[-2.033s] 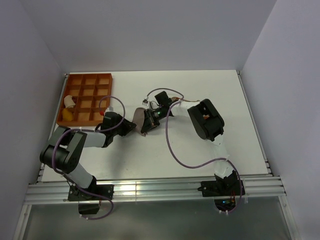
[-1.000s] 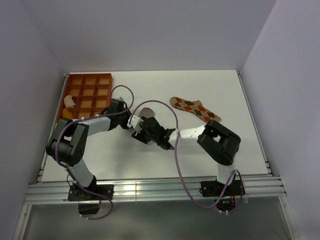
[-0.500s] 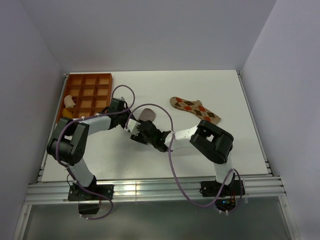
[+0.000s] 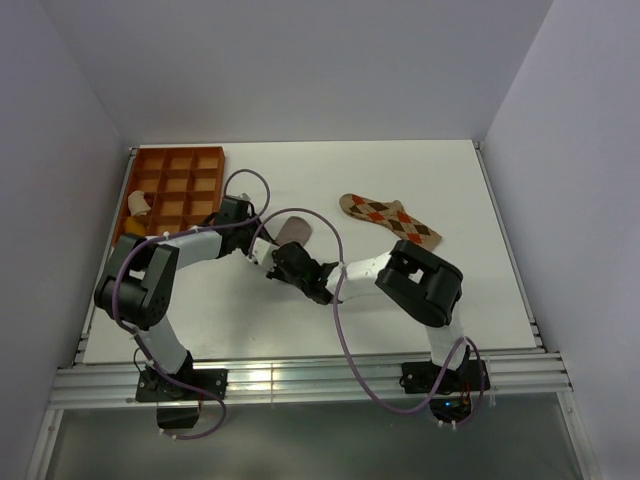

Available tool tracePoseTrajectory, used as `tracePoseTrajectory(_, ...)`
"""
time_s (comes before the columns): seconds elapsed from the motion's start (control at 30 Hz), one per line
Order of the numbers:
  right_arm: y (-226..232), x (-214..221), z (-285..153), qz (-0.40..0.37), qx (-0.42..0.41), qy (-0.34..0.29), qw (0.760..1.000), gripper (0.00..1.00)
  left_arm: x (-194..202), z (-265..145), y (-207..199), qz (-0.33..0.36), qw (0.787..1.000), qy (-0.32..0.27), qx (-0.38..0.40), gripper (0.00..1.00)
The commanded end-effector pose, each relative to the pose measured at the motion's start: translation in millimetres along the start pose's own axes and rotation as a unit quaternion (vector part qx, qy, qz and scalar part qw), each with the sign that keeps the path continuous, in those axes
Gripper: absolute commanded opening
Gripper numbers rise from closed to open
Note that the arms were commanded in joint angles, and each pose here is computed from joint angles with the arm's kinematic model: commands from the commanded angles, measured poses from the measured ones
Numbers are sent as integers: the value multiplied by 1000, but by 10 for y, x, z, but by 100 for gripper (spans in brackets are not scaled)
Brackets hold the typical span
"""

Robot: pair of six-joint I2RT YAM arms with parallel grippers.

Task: Roll the socks
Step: Roll the sock at the center of the board.

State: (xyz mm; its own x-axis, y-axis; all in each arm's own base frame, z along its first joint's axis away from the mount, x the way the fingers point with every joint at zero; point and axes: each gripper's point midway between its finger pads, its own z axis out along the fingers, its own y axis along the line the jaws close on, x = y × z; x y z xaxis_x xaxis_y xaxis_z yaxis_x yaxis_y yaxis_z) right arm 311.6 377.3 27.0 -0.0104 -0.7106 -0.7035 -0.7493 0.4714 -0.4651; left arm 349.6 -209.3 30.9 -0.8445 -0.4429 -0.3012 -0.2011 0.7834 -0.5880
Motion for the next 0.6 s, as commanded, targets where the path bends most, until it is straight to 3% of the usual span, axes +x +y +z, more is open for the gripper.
tracePoseTrajectory(0.0, 167, 17, 44, 10, -39, 11, 999, 0, 166, 6, 41, -3, 1000, 30, -4, 18)
tracePoseTrajectory(0.1, 262, 62, 33, 26, -79, 23, 996, 0, 111, -33, 25, -14, 1000, 9, -1, 30)
tracePoseTrajectory(0.13, 282, 78, 25, 37, -91, 32, 995, 0, 101, -45, 49, -19, 1000, 2, 0, 39)
tracePoseTrajectory(0.2, 245, 108, 19, 59, -106, 35, 992, 0, 54, -96, 64, -36, 999, -15, -1, 48)
tracePoseTrajectory(0.23, 277, 124, 6, 75, -124, 38, 989, 0, 46, -111, 115, -44, 999, -24, 0, 60)
tracePoseTrajectory(0.33, 226, 175, -3, 107, -148, 44, 982, 0, -22, -189, 181, -72, 996, -49, 5, 74)
tracePoseTrajectory(0.4, 196, 203, -11, 126, -159, 49, 978, 0, -74, -257, 212, -89, 994, -69, 12, 79)
tracePoseTrajectory(0.57, 241, 239, -1, 159, -211, 60, 963, 0, -214, -440, 251, -120, 986, -117, 26, 82)
